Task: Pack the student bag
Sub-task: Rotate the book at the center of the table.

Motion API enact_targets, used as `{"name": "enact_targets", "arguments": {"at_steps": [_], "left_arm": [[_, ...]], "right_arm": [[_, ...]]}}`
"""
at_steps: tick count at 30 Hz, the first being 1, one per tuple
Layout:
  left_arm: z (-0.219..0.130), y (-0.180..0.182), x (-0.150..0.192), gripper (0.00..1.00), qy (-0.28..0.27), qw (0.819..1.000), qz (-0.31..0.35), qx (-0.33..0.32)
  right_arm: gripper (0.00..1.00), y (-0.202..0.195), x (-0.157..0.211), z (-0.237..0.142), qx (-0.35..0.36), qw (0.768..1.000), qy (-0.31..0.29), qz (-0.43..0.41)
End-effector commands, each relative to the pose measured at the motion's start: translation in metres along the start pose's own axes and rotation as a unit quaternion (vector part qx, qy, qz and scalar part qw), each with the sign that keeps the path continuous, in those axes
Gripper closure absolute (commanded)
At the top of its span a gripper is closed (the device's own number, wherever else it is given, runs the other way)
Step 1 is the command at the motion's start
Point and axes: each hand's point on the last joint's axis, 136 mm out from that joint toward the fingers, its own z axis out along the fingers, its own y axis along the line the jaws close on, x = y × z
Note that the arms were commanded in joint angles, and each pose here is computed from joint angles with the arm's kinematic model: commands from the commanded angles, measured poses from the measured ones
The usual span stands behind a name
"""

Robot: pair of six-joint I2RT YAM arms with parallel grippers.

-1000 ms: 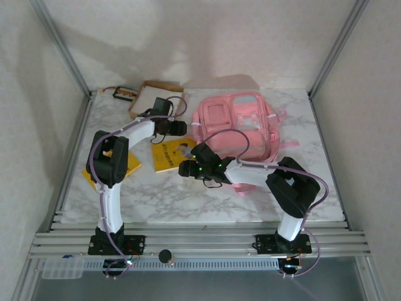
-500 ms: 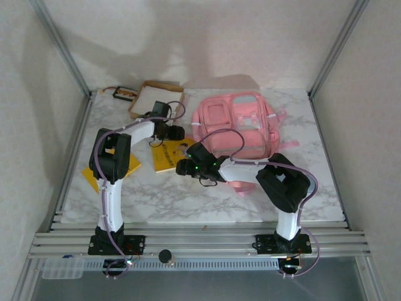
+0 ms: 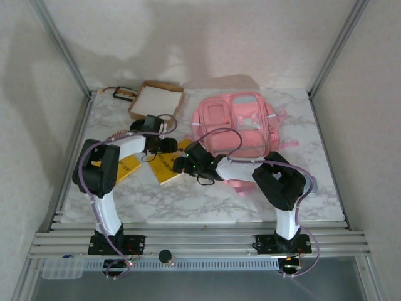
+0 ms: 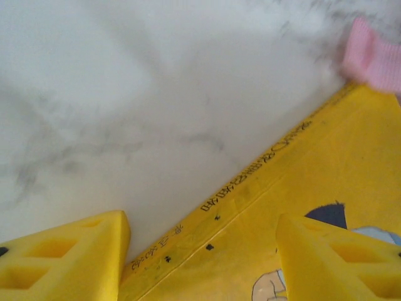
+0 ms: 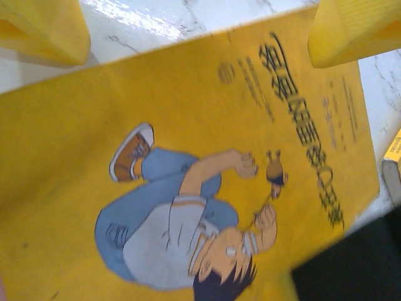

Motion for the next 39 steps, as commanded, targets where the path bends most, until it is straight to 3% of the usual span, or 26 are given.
{"name": "enact_targets", "arguments": {"at_steps": [1,11,19,32,39], "left_arm": [[-0.007,0.015,0.047,0.35,0.044,0.997,-0.051,-0.036],[-0.045,0.005,0.102,0.34,0.007,0.994,-0.109,-0.022],[-0.075,0.019,0.094,0.32,-0.049,0.988,-0.14,-0.05],[-0.07,0.011,0.135,0.32,-0.002,0.99,-0.141,-0.006],[-0.078,-0.028,0.152,0.31,0.007,0.986,-0.155,0.068]], "right_arm": [[0.05,-0.001,-0.003,0.008,0.004,1.0,0.001,-0.008],[0.01,0.016,-0.019,0.005,-0.041,0.998,0.002,-0.051],[0.01,0.019,-0.015,-0.01,-0.047,0.996,0.023,-0.07],[0.02,0.018,0.031,-0.038,-0.068,0.995,0.054,-0.049],[0.03,0.008,0.041,-0.048,-0.066,0.994,0.06,-0.064]]}}
